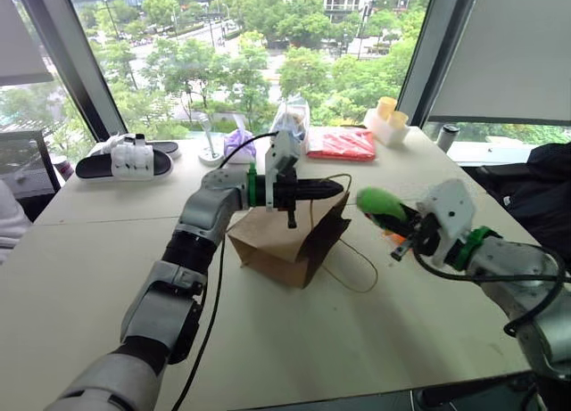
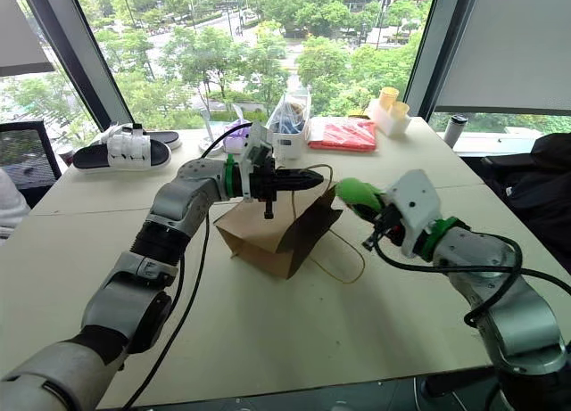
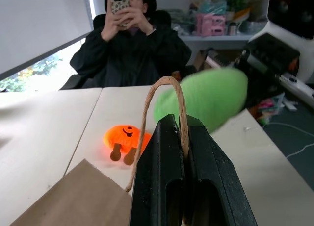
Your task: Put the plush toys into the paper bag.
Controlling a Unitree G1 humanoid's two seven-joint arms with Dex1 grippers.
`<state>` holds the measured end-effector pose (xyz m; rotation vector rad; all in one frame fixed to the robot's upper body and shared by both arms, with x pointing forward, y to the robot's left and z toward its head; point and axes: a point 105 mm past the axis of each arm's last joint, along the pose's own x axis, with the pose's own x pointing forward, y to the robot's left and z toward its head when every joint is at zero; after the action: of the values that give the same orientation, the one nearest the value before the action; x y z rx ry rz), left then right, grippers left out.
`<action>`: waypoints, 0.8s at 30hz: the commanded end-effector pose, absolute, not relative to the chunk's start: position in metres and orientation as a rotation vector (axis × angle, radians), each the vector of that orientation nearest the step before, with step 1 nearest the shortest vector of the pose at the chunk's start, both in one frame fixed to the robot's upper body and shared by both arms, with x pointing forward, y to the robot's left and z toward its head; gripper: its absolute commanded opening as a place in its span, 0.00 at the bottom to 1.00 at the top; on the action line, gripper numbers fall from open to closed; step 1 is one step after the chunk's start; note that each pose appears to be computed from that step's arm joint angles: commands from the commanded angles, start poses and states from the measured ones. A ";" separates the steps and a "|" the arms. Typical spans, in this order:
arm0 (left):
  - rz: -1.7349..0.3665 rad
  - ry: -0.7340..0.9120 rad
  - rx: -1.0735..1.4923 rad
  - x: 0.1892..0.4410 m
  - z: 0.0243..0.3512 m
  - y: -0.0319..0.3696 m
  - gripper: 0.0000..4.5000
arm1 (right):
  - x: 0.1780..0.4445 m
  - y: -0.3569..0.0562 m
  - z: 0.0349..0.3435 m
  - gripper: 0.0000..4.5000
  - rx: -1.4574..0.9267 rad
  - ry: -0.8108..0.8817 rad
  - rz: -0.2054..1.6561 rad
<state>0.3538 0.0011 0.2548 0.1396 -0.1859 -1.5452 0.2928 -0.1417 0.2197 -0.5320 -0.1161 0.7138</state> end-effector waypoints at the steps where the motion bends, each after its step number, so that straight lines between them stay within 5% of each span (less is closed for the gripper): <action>1: -1.576 -0.258 0.135 0.349 0.277 0.000 0.00 | 0.293 -0.126 0.216 0.01 -0.630 -0.147 0.798; 12: -1.653 -0.252 0.086 0.332 0.282 0.001 0.00 | 0.327 -0.112 0.176 0.01 -0.974 -0.143 0.868; 24: -1.665 -0.233 0.084 0.321 0.273 -0.002 0.00 | 0.349 -0.055 0.170 0.01 -1.067 -0.277 1.001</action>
<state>0.3266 -0.0007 0.2631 0.0564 -0.1880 -1.6560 0.3481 -0.0605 0.1558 -1.0453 -0.2119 1.0113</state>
